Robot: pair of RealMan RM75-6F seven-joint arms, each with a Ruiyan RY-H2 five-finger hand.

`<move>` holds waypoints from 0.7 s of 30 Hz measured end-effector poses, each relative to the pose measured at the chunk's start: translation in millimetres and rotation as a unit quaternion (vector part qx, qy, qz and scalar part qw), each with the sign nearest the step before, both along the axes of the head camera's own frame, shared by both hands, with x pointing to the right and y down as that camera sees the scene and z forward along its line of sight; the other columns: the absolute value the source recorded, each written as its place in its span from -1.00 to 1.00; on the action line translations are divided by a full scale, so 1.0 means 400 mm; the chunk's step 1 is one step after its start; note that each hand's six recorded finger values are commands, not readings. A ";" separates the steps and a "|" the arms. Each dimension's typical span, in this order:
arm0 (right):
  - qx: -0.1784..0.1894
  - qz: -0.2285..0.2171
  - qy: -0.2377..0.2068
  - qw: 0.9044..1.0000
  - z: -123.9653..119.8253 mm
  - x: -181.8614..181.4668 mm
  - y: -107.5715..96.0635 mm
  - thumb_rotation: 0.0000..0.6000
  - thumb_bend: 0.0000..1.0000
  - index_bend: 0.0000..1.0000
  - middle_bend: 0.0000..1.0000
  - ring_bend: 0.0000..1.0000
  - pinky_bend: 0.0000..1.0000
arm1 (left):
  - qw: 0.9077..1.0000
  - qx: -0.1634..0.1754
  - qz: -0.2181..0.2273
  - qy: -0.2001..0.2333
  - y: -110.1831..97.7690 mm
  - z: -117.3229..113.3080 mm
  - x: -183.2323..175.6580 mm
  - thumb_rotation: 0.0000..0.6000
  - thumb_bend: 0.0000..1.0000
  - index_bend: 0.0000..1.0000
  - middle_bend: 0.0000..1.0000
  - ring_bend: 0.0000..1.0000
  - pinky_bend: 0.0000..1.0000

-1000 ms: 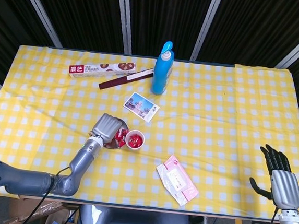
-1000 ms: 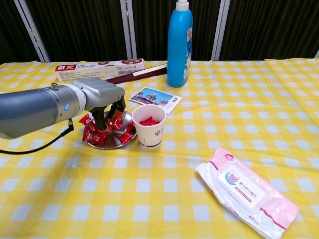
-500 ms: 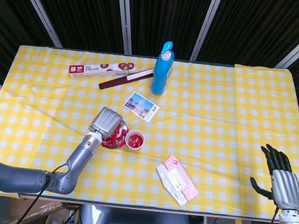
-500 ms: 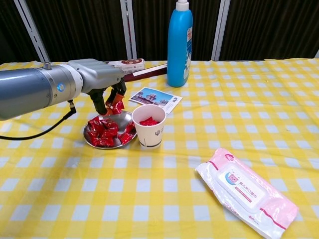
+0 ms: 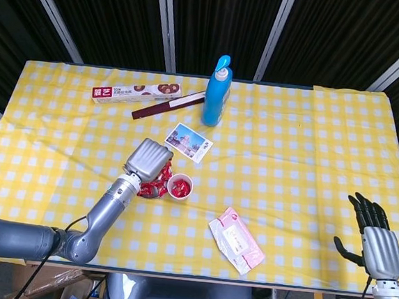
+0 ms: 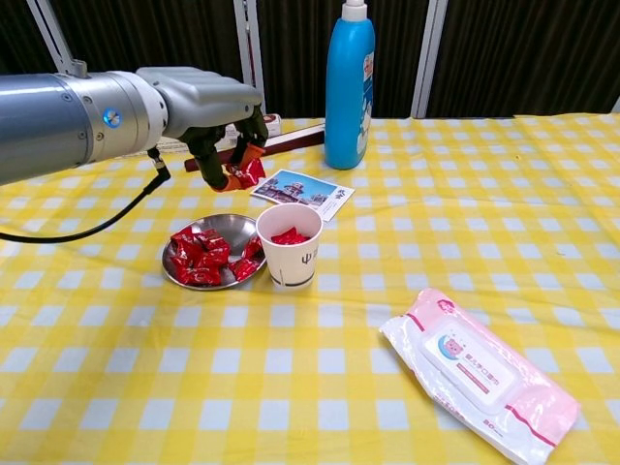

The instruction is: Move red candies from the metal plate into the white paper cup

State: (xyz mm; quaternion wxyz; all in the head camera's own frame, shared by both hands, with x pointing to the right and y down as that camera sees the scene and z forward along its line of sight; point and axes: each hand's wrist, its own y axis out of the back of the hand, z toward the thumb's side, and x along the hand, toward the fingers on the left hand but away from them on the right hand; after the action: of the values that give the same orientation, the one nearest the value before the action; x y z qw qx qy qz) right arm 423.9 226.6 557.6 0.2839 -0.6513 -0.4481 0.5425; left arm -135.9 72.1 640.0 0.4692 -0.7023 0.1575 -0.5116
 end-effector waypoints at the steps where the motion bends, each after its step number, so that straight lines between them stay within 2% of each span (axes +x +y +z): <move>1: 0.000 0.000 0.000 1.000 0.000 0.000 0.000 1.00 -0.22 -1.00 -1.00 -1.00 -1.00 | 1.000 -0.001 0.004 0.003 0.005 -0.002 0.008 1.00 -0.09 0.24 0.34 0.72 0.82; 13: 0.001 0.000 -0.002 1.000 -0.002 0.000 -0.001 1.00 -0.22 -1.00 -1.00 -1.00 -1.00 | 0.999 -0.018 0.042 0.012 0.069 0.013 0.079 1.00 -0.10 0.20 0.31 0.72 0.82; 21: 0.001 0.000 -0.004 1.000 -0.004 0.000 -0.001 1.00 -0.22 -1.00 -1.00 -1.00 -1.00 | 0.998 -0.025 0.049 0.006 0.087 0.032 0.093 1.00 -0.22 0.06 0.12 0.72 0.82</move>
State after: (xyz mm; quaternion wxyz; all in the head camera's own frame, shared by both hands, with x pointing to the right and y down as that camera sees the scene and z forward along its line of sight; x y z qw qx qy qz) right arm 423.8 226.2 556.2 0.2827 -0.6534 -0.4500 0.5391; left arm -98.5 107.0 652.9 0.4746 -0.7241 0.1128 -0.4876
